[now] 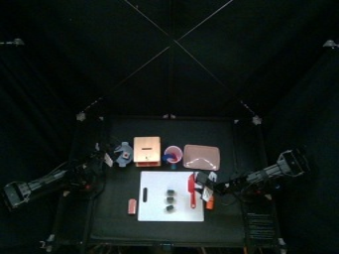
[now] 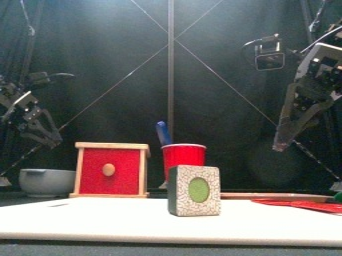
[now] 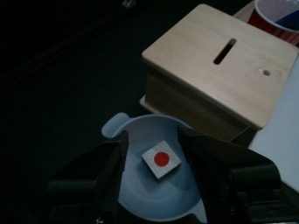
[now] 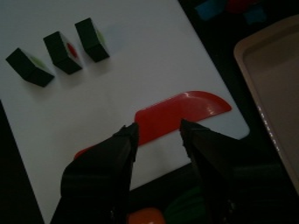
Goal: Place cut sushi roll into bowl
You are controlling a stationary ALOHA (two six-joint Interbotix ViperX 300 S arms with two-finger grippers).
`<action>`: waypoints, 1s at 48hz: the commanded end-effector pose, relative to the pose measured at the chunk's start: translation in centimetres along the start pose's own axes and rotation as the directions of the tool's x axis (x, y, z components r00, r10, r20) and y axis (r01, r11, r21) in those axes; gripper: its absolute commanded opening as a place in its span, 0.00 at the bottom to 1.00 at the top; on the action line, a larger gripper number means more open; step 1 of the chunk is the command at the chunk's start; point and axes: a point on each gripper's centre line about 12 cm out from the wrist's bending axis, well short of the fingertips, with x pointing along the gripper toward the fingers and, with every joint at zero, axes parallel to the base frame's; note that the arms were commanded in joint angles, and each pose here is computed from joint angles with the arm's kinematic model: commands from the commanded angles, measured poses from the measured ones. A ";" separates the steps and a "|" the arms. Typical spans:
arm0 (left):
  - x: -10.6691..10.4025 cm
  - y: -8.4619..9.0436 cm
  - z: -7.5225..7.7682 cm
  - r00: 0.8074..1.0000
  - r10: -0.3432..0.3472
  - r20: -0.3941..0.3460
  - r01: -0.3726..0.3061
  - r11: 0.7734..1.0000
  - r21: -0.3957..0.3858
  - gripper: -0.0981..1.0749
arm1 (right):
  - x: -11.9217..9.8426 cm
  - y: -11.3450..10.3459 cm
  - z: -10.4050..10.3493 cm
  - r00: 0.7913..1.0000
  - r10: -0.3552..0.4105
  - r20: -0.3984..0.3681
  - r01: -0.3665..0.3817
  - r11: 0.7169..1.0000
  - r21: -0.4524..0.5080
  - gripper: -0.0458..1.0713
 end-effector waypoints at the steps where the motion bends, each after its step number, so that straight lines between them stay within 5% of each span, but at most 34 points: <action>1: -0.1 -1.0 2.3 0.997 -0.044 0.059 0.042 0.998 0.035 0.81 | -0.4 0.4 0.9 1.000 0.018 0.025 -0.018 1.000 0.010 0.76; 5: -0.3 -3.0 3.5 0.987 -0.139 0.083 0.130 0.986 0.106 0.81 | -0.4 0.4 0.9 1.000 0.017 0.024 -0.017 1.000 0.010 0.76; 9: -0.7 -5.7 4.6 0.958 -0.263 0.114 0.236 0.950 0.206 0.80 | -0.4 0.4 1.0 0.999 0.018 0.027 -0.018 1.000 0.012 0.76; 19: -1.0 -13.1 6.6 0.842 -0.509 0.178 0.422 0.828 0.369 0.80 | -0.4 0.5 1.1 0.999 0.019 0.029 -0.020 1.000 0.013 0.76; 27: 1.1 -19.6 6.6 0.783 -0.613 0.101 0.503 0.721 0.477 0.80 | -0.4 0.5 1.2 0.999 0.018 0.030 -0.018 1.000 0.015 0.76; 34: 4.4 -24.6 6.4 0.770 -0.638 0.017 0.533 0.658 0.531 0.80 | -0.5 0.5 1.2 0.999 0.020 0.029 -0.021 1.000 0.022 0.76; 48: 8.7 -28.3 4.1 0.791 -0.594 -0.146 0.581 0.654 0.484 0.80 | -0.5 0.5 0.7 1.000 0.023 0.008 -0.023 0.999 0.046 0.76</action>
